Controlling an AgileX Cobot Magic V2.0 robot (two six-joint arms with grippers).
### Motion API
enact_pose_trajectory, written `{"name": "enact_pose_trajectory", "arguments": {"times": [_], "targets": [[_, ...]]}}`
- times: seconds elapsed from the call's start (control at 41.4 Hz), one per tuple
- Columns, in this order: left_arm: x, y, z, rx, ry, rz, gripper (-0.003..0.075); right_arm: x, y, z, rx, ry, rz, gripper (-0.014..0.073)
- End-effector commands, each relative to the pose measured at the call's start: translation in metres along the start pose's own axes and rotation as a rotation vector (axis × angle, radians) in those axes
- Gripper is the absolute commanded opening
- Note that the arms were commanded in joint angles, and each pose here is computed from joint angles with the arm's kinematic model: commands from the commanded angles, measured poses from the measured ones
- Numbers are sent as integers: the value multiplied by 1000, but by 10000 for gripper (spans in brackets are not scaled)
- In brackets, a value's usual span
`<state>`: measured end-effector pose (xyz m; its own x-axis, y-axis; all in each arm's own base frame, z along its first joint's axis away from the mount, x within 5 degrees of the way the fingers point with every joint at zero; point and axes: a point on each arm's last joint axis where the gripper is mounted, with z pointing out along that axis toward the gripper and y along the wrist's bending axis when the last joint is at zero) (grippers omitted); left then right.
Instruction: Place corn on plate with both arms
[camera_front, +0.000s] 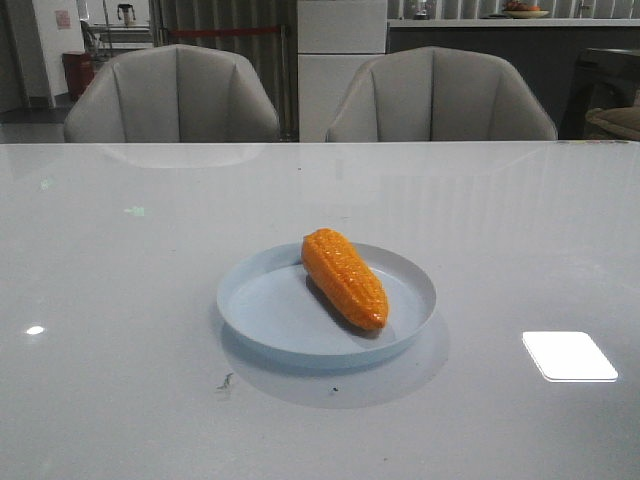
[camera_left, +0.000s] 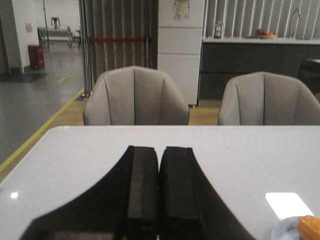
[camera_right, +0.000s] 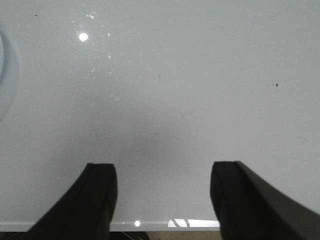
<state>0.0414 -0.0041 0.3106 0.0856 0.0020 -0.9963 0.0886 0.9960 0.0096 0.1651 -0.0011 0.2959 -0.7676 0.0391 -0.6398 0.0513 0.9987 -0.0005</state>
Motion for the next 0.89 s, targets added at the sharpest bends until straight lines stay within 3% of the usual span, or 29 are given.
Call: {"name": "enact_pose_trajectory", "arguments": {"times": [0.0, 0.29, 0.434, 0.652, 0.796, 0.869], "targets": [[-12, 0, -13, -2, -152, -14, 92, -12, -1, -10, 1, -93, 1, 507], [27, -1, -13, 11, -70, -57, 92, -12, -1, -9, 1, -90, 1, 507], [36, 0, -7, 6, -157, -89, 92, -12, -1, -9, 1, -89, 1, 507], [49, 5, -3, -13, -270, -387, 92, -12, -1, -9, 1, -89, 1, 507], [52, 5, -3, -17, -266, -357, 92, -12, -1, -9, 1, -89, 1, 507], [52, 4, -3, -17, -271, -275, 92, -12, -1, -9, 1, -89, 1, 507]]}}
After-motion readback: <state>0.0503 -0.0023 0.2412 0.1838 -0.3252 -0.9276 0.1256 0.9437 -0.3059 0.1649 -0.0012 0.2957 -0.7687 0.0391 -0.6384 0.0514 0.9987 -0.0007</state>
